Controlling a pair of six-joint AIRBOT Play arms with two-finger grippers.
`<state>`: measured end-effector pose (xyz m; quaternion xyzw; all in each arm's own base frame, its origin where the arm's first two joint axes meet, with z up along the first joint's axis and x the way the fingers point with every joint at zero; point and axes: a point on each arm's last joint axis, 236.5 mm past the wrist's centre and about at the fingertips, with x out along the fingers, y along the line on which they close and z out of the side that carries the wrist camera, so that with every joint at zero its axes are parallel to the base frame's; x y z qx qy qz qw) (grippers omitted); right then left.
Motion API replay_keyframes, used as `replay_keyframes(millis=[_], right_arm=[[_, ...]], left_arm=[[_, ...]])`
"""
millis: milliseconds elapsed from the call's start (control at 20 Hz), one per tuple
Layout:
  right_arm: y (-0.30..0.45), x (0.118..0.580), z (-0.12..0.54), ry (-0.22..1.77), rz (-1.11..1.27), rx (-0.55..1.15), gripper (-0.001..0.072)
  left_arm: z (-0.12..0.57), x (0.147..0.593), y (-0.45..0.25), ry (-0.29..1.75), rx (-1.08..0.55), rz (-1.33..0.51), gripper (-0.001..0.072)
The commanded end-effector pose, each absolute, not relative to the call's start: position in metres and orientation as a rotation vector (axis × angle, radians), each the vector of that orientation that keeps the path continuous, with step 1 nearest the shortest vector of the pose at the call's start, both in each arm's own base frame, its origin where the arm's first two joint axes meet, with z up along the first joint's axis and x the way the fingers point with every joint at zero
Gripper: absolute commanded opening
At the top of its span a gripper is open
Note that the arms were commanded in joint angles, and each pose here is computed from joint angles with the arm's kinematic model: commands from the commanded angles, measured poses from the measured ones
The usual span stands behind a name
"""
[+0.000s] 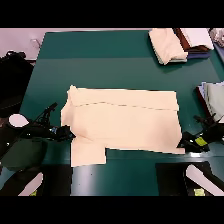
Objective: Fold the shirts.
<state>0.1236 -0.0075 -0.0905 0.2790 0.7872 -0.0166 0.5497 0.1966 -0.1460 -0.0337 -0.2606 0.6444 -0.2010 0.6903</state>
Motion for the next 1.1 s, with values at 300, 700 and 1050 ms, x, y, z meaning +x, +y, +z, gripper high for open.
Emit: replay_keyframes(millis=[300, 700, 1050], right_arm=[[-0.002, 0.156, -0.057, 1.767, 0.091, 0.394, 0.0016], [-0.032, 0.147, 0.018, 1.599, -0.025, 0.177, 0.0016], [-0.027, 0.232, 0.013, 1.563, 0.017, 0.118, 0.0015]], left_arm=[[-0.021, 0.169, -0.132, 1.533, -0.434, -0.487, 0.0021], [0.035, 0.134, -0.124, 1.439, -0.397, -0.449, 0.0021], [0.038, 0.252, -0.111, 1.239, -0.329, -0.403, 0.0021]])
